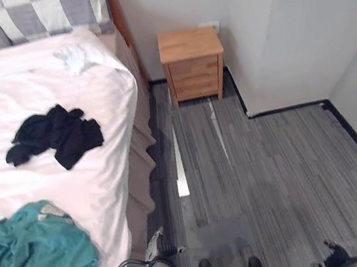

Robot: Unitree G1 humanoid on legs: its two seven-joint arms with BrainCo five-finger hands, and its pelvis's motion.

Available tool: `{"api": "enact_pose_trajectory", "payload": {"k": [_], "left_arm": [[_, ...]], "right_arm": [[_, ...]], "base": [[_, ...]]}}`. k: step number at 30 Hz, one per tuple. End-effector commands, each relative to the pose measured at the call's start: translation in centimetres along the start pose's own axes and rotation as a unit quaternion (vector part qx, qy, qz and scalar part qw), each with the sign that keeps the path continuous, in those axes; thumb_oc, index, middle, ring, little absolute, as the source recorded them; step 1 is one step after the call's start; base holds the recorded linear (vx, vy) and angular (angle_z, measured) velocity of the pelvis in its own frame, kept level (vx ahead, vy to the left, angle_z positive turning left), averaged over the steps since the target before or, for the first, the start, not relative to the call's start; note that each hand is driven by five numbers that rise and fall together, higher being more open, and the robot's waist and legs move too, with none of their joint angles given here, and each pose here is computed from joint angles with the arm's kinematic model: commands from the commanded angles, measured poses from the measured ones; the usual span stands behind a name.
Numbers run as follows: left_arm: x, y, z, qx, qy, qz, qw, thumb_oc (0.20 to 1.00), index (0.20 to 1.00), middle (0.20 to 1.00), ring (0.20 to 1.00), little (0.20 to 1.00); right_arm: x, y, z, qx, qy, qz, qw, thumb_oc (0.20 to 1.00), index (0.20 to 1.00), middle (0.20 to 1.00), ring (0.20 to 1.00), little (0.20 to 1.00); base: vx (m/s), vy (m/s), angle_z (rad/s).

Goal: Tidy up the quilt and then pick up the clothes from the bed and put them into the laundry hamper.

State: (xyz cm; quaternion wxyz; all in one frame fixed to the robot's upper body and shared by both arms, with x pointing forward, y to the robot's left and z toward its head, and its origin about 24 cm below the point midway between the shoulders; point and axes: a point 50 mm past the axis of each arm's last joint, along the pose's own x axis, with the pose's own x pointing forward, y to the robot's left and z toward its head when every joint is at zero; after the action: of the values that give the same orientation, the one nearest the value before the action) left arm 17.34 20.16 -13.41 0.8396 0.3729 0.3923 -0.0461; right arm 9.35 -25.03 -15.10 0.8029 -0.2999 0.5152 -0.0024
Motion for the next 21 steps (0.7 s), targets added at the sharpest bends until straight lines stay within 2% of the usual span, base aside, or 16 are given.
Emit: {"api": "enact_pose_trajectory", "payload": {"k": [1,6,7,12,16,21], "left_arm": [[0.5,1.2,0.0,0.023,-0.002,0.004,1.000,1.000,1.000,1.000,1.000,1.000],[0.4,1.3,-0.6,0.029,0.009,0.006,1.000,1.000,1.000,1.000,1.000,1.000],[-0.7,0.1,-3.8,-0.068,0.080,-0.011,0.994,1.000,1.000,1.000,1.000,1.000],[-1.0,-0.2,-4.7,-0.044,0.092,-0.019,0.995,1.000,1.000,1.000,1.000,1.000],[-0.6,0.4,-3.6,-0.023,0.062,-0.021,0.998,1.000,1.000,1.000,1.000,1.000],[0.1,1.9,-1.7,-0.024,0.013,0.002,1.000,1.000,1.000,1.000,1.000,1.000]], "right_arm": [[0.6,-1.4,2.2,0.050,-0.025,-0.023,0.998,1.000,1.000,1.000,1.000,1.000],[0.8,-1.5,3.2,0.087,-0.033,-0.023,0.995,1.000,1.000,1.000,1.000,1.000],[0.3,1.7,0.6,0.142,0.067,0.009,0.988,1.000,1.000,1.000,1.000,1.000],[0.4,1.5,1.1,0.159,0.060,0.010,0.985,1.000,1.000,1.000,1.000,1.000],[0.8,0.6,1.7,0.173,0.048,0.005,0.984,1.000,1.000,1.000,1.000,1.000],[1.4,-2.4,4.1,0.222,-0.005,-0.035,0.974,1.000,1.000,1.000,1.000,1.000]], "base": [[0.02,0.032,0.08],[-0.03,-0.004,0.21],[0.01,-0.044,0.42],[0.04,-0.090,0.30],[0.08,-0.139,-0.30],[0.10,-0.220,-0.15]]}}
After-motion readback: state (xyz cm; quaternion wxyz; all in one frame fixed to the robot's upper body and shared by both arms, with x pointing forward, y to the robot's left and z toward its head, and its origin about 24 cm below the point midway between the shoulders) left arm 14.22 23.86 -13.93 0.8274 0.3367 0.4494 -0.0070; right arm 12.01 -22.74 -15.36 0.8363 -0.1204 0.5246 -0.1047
